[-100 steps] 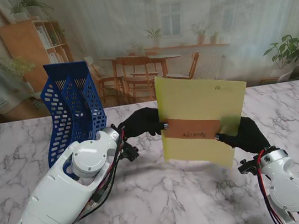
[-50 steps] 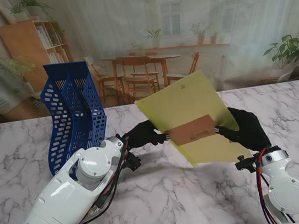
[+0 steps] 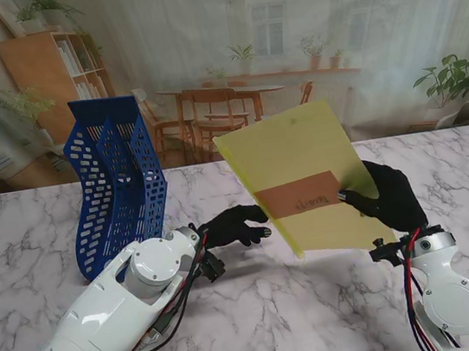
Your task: Open the sliding file folder, put the receipt in and insert it into the document holder
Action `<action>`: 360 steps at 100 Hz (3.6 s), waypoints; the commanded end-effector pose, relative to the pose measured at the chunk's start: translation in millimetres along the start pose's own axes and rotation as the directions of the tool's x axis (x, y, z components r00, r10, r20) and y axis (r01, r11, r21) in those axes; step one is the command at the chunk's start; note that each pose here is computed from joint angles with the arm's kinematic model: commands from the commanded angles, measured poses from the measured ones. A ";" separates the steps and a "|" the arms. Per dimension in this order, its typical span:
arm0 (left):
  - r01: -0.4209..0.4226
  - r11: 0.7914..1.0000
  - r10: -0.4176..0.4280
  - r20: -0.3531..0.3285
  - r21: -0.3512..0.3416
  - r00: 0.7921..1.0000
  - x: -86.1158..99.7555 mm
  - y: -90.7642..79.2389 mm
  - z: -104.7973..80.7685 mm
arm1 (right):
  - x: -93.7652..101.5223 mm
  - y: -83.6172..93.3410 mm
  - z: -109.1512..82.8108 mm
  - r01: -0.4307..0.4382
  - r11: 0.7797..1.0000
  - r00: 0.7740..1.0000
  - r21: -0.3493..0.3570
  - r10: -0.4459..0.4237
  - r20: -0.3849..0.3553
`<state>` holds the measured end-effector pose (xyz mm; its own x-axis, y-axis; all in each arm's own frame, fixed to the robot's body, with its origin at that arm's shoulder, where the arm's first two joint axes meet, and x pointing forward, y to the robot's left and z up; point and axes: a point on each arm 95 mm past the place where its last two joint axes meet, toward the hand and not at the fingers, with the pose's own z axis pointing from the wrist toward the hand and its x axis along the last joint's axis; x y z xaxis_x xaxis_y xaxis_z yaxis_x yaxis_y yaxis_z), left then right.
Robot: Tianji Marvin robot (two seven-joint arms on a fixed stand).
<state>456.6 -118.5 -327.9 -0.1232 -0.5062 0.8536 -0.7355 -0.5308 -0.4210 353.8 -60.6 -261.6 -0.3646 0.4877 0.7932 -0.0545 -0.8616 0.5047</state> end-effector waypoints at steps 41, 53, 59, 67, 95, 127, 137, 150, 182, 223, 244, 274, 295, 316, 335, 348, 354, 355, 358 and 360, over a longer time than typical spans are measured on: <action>0.071 0.995 -0.072 -0.021 -0.073 0.997 7.1 25.8 16.1 | 2.7 -0.6 0.0 -0.012 1.000 1.000 -0.009 0.012 0.004; 0.082 0.995 -0.084 -0.036 -0.052 0.996 10.2 28.1 17.7 | 2.5 -0.9 0.1 -0.012 1.000 1.000 -0.008 0.012 0.006; 0.080 0.996 -0.082 -0.044 -0.038 0.996 11.7 28.7 18.0 | 2.5 -1.3 0.1 -0.011 1.000 1.000 -0.007 0.012 0.008; 0.071 0.997 -0.071 -0.049 -0.019 0.996 12.7 28.5 18.3 | 2.2 -1.7 0.0 -0.007 1.000 1.000 -0.003 0.007 0.011; 0.033 0.999 -0.032 -0.045 0.017 0.998 12.9 22.3 16.1 | -1.4 -4.0 -0.8 0.061 0.996 0.998 0.061 -0.062 0.011; -0.013 0.999 0.014 -0.044 0.033 0.999 15.2 9.4 8.6 | -8.5 -2.9 -5.0 0.148 0.981 0.988 0.128 -0.151 0.014; -0.018 0.999 0.020 -0.044 0.034 0.999 16.0 6.9 7.2 | -10.9 -4.0 -5.5 0.177 0.973 0.983 0.151 -0.181 0.017; -0.042 0.999 0.043 -0.040 0.019 0.998 16.4 3.2 4.4 | -13.5 -4.5 -5.5 0.200 0.965 0.978 0.170 -0.206 0.021; -0.070 0.997 0.071 -0.039 0.009 0.997 17.9 -3.8 0.1 | -17.9 -9.0 -6.0 0.271 0.933 0.960 0.235 -0.281 0.008; -0.088 0.996 0.089 -0.058 0.036 0.994 25.7 -13.0 -3.2 | -23.1 -15.8 -5.8 0.320 0.898 0.940 0.302 -0.340 0.013; -0.080 0.996 0.082 -0.050 0.029 0.995 22.9 -12.0 -4.5 | -23.6 -18.4 -2.7 0.242 0.946 0.966 0.214 -0.255 0.035; -0.055 0.998 0.055 -0.018 0.002 0.998 10.7 -4.0 -0.7 | -16.0 -18.3 -0.7 0.149 0.982 0.988 0.113 -0.152 0.023; -0.048 0.998 0.049 0.006 -0.036 0.999 4.0 -2.9 -0.8 | -12.4 -12.2 -1.3 0.130 0.988 0.991 0.081 -0.131 0.010; -0.045 0.998 0.046 0.009 -0.034 0.999 3.5 -1.3 1.0 | -10.3 -11.4 -1.7 0.109 0.991 0.994 0.071 -0.110 0.009; -0.014 0.999 0.014 -0.003 -0.036 1.000 6.0 2.8 3.4 | -10.0 -12.7 -1.3 0.104 0.992 0.994 0.073 -0.105 0.014; -0.010 0.999 0.010 -0.007 -0.053 1.000 5.9 5.7 4.7 | -9.4 -12.7 -1.1 0.100 0.993 0.995 0.066 -0.101 0.015; -0.004 0.999 0.003 -0.010 -0.046 1.000 6.1 6.5 5.3 | -9.0 -12.7 -0.9 0.099 0.993 0.995 0.065 -0.101 0.015; -0.002 0.999 0.001 -0.010 -0.044 1.000 6.1 6.6 5.4 | -8.9 -12.7 -0.9 0.099 0.993 0.995 0.065 -0.101 0.015; 0.005 0.999 -0.006 -0.011 -0.038 1.000 6.4 6.9 5.6 | -8.8 -12.7 -0.9 0.099 0.993 0.995 0.065 -0.101 0.016; 0.009 0.999 -0.009 -0.011 -0.033 1.000 6.5 7.1 5.6 | -8.7 -12.7 -0.9 0.100 0.993 0.995 0.065 -0.101 0.017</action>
<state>456.2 -125.1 -325.9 -0.1341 -0.5069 0.8515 -0.7555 -0.5037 -0.4188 357.7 -55.8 -275.4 -0.3470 0.5776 0.7389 -0.0291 -0.7941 0.6070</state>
